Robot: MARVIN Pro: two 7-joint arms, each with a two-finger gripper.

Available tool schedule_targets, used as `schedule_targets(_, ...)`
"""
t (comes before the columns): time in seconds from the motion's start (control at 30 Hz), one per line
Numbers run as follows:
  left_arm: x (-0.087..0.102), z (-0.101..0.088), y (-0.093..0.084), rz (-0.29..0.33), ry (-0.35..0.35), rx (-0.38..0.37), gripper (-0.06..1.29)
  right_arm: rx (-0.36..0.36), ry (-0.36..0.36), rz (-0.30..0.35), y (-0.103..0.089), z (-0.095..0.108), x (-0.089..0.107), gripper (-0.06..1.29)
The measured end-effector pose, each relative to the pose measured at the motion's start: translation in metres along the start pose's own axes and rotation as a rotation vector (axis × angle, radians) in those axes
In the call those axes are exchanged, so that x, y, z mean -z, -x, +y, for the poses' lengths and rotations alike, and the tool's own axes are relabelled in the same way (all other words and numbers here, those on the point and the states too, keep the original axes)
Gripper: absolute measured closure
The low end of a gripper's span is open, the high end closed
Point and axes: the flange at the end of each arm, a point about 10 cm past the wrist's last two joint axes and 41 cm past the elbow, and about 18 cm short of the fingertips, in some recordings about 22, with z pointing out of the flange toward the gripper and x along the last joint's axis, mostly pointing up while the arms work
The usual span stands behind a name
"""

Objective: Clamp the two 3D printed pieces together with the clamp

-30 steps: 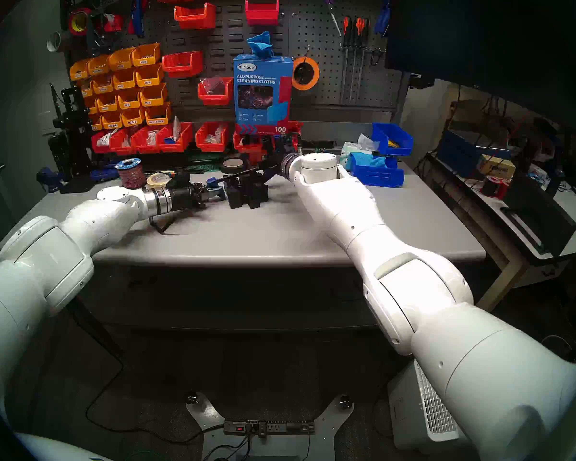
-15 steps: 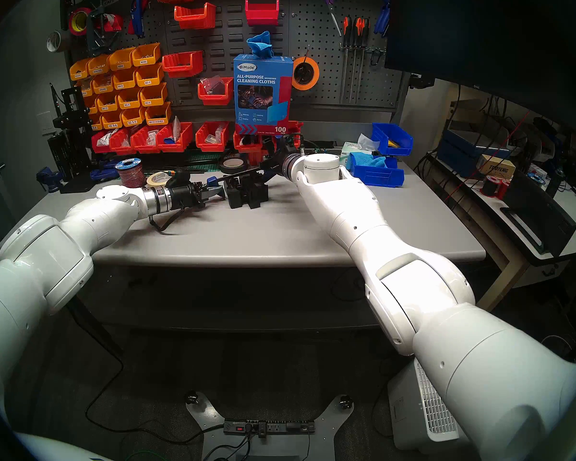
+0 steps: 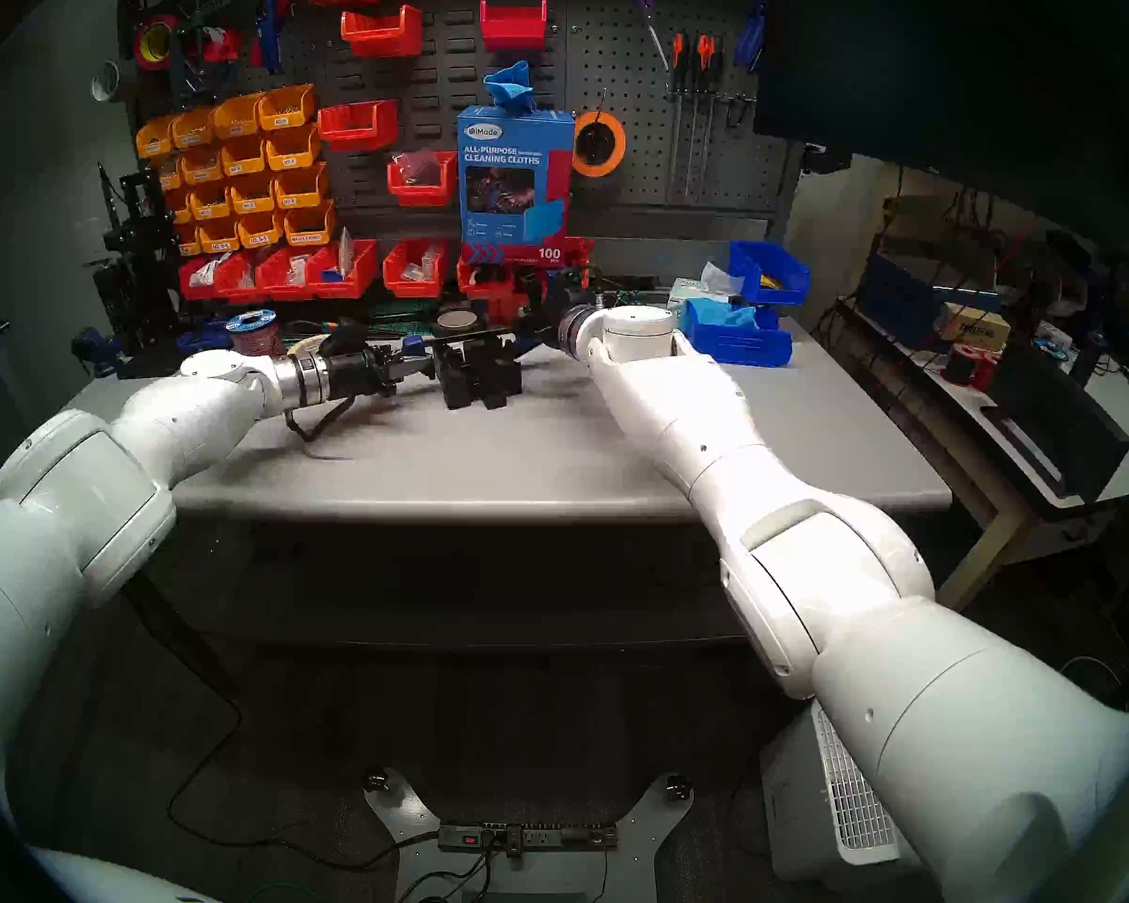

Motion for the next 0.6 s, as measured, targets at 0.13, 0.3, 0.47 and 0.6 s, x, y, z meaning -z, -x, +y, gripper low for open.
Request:
schedule_targets(0.13, 0.0016, -0.001, -0.0019, 0.004, 0.002, 0.005, 1.15, -0.015, -0.007, -0.001, 0.0016, 0.0005, 0.0003, 0.74)
schedule_targets(0.3, 0.0021, -0.0012, -0.003, 0.009, 0.005, 0.011, 1.15, -0.03, -0.012, -0.002, 0.0029, 0.0017, 0.0007, 0.75)
schedule_targets(0.47, 0.0028, -0.0014, -0.0038, 0.014, 0.007, 0.016, 1.15, -0.043, -0.017, -0.003, 0.004, 0.0029, 0.0012, 0.75)
schedule_targets(0.6, 0.0031, -0.0015, -0.0046, 0.019, 0.009, 0.019, 1.15, -0.053, -0.02, -0.004, 0.0049, 0.0039, 0.0015, 0.75)
